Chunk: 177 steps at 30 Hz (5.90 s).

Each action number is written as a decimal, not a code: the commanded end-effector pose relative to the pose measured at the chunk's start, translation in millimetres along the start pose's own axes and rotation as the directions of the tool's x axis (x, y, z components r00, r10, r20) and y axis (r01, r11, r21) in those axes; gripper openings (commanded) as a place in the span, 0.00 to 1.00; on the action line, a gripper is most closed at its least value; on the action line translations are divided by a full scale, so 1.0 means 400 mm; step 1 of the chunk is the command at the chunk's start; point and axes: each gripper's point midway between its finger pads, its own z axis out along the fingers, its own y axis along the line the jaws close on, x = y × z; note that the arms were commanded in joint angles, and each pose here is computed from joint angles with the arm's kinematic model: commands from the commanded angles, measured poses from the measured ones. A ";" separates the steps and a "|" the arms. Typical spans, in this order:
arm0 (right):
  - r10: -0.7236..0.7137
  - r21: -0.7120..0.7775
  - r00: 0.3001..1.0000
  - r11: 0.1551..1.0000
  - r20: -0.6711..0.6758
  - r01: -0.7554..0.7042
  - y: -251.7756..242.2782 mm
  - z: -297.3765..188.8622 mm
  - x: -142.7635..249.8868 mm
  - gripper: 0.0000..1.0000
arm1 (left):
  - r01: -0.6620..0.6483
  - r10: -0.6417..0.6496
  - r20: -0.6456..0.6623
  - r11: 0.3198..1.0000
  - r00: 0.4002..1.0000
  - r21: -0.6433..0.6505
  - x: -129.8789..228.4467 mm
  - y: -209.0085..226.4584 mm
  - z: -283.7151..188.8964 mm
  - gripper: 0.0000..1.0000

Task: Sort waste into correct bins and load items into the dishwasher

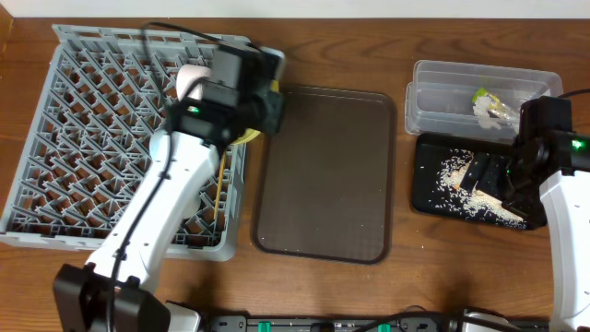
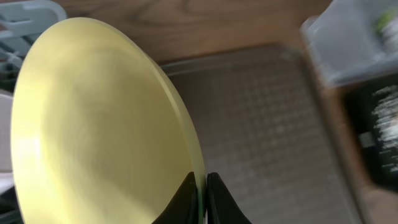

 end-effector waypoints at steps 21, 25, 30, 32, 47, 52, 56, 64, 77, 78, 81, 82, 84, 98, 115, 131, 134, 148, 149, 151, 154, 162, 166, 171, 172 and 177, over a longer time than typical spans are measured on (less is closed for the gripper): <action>-0.002 -0.002 1.000 1.000 0.016 0.002 -0.005 -0.013 -0.003 0.99 | 0.315 -0.330 0.017 0.914 0.944 0.255 -0.047 0.081 -0.041 0.08; -0.002 -0.005 1.000 1.000 0.022 0.002 -0.003 -0.014 -0.007 0.99 | 0.337 -0.350 0.014 0.910 0.937 0.240 -0.042 0.108 -0.034 0.08; -0.002 -0.004 1.000 1.000 0.020 0.002 -0.004 -0.014 -0.005 0.99 | 0.382 -0.394 0.015 0.899 0.919 0.213 -0.035 0.162 -0.030 0.08; -0.002 -0.005 1.000 1.000 0.022 0.002 -0.003 -0.014 -0.007 0.99 | 0.399 -0.410 0.020 0.897 0.912 0.191 -0.031 0.190 -0.029 0.24; -0.017 -0.084 0.998 0.996 0.064 0.023 0.038 -0.017 -0.035 0.99 | 0.472 -0.462 0.126 0.879 0.878 -0.066 0.020 0.395 -0.156 0.75; -0.070 -0.222 0.988 0.970 0.141 0.100 0.118 -0.033 -0.076 0.99 | 0.426 -0.411 0.173 0.903 0.895 -0.059 0.003 0.340 -0.244 0.78; -0.241 -0.376 0.922 0.859 0.304 0.348 0.253 -0.082 -0.111 0.99 | 0.421 -0.408 0.136 0.904 0.903 -0.077 0.034 0.290 -0.274 0.79; -0.388 -0.279 0.762 0.765 0.519 0.580 0.403 -0.115 -0.152 0.99 | 0.369 -0.427 -0.097 0.858 0.899 -0.357 0.202 0.280 -0.264 0.88; -0.441 -0.197 0.854 0.844 0.277 0.499 0.297 -0.018 -0.044 0.99 | 0.341 -0.483 -0.284 0.837 0.828 -0.429 0.404 0.205 -0.365 0.89; -0.438 -0.200 0.850 0.841 0.292 0.502 0.291 -0.027 -0.035 0.99 | 0.343 -0.470 -0.247 0.839 0.848 -0.422 0.407 0.197 -0.381 0.90; -0.423 -0.208 0.827 0.830 0.370 0.518 0.274 -0.058 -0.005 0.99 | 0.332 -0.406 -0.121 0.857 0.906 -0.394 0.414 0.175 -0.427 0.95; -0.414 -0.211 0.812 0.823 0.411 0.527 0.269 -0.072 0.006 0.99 | 0.325 -0.380 -0.074 0.864 0.922 -0.384 0.416 0.167 -0.442 0.95; -0.386 -0.218 0.775 0.810 0.501 0.544 0.256 -0.100 0.029 0.99 | 0.321 -0.335 0.027 0.873 0.942 -0.368 0.421 0.152 -0.471 0.95; -0.263 -0.204 0.650 0.809 0.712 0.551 0.093 -0.184 0.194 0.99 | 0.324 -0.214 0.362 0.904 0.907 -0.278 0.463 0.073 -0.589 0.96; -0.338 -0.154 0.713 0.835 0.614 0.528 0.038 -0.121 0.242 0.99 | 0.325 -0.215 0.361 0.904 0.907 -0.278 0.463 0.073 -0.589 0.96; -0.007 -0.230 0.343 0.730 0.939 0.644 0.160 -0.158 0.155 0.99 | 0.325 -0.215 0.361 0.904 0.907 -0.278 0.463 0.073 -0.589 0.96; 0.040 -0.225 0.286 0.724 0.957 0.652 0.173 -0.142 0.140 0.99 | 0.325 -0.215 0.361 0.904 0.907 -0.278 0.463 0.073 -0.589 0.96; 0.080 -0.175 0.180 0.769 0.980 0.615 0.181 -0.051 0.090 0.99 | 0.325 -0.215 0.361 0.904 0.907 -0.278 0.463 0.073 -0.589 0.96; 0.078 -0.174 0.183 0.779 0.980 0.602 0.176 -0.047 0.086 0.99 | 0.325 -0.215 0.361 0.904 0.907 -0.278 0.463 0.073 -0.589 0.96; 0.056 -0.169 0.209 0.802 0.976 0.574 0.164 -0.023 0.081 0.99 | 0.325 -0.215 0.361 0.904 0.907 -0.278 0.463 0.073 -0.589 0.96; 0.042 -0.168 0.227 0.805 0.973 0.569 0.162 -0.009 0.082 0.99 | 0.325 -0.215 0.361 0.904 0.907 -0.278 0.463 0.073 -0.589 0.97; 0.041 -0.168 0.229 0.803 0.973 0.572 0.164 -0.008 0.083 0.99 | 0.325 -0.215 0.361 0.904 0.907 -0.278 0.463 0.073 -0.589 0.97; 0.041 -0.168 0.229 0.803 0.973 0.571 0.164 -0.008 0.083 0.99 | 0.325 -0.215 0.361 0.904 0.907 -0.278 0.463 0.073 -0.589 0.96; 0.041 -0.168 0.229 0.803 0.973 0.572 0.164 -0.008 0.083 0.99 | 0.325 -0.215 0.361 0.904 0.907 -0.278 0.463 0.073 -0.589 0.97; 0.041 -0.168 0.229 0.803 0.973 0.572 0.164 -0.008 0.083 0.99 | 0.325 -0.215 0.361 0.904 0.907 -0.278 0.463 0.073 -0.589 0.96; 0.041 -0.168 0.229 0.803 0.973 0.572 0.164 -0.008 0.083 0.99 | 0.325 -0.215 0.361 0.904 0.907 -0.278 0.463 0.073 -0.589 0.96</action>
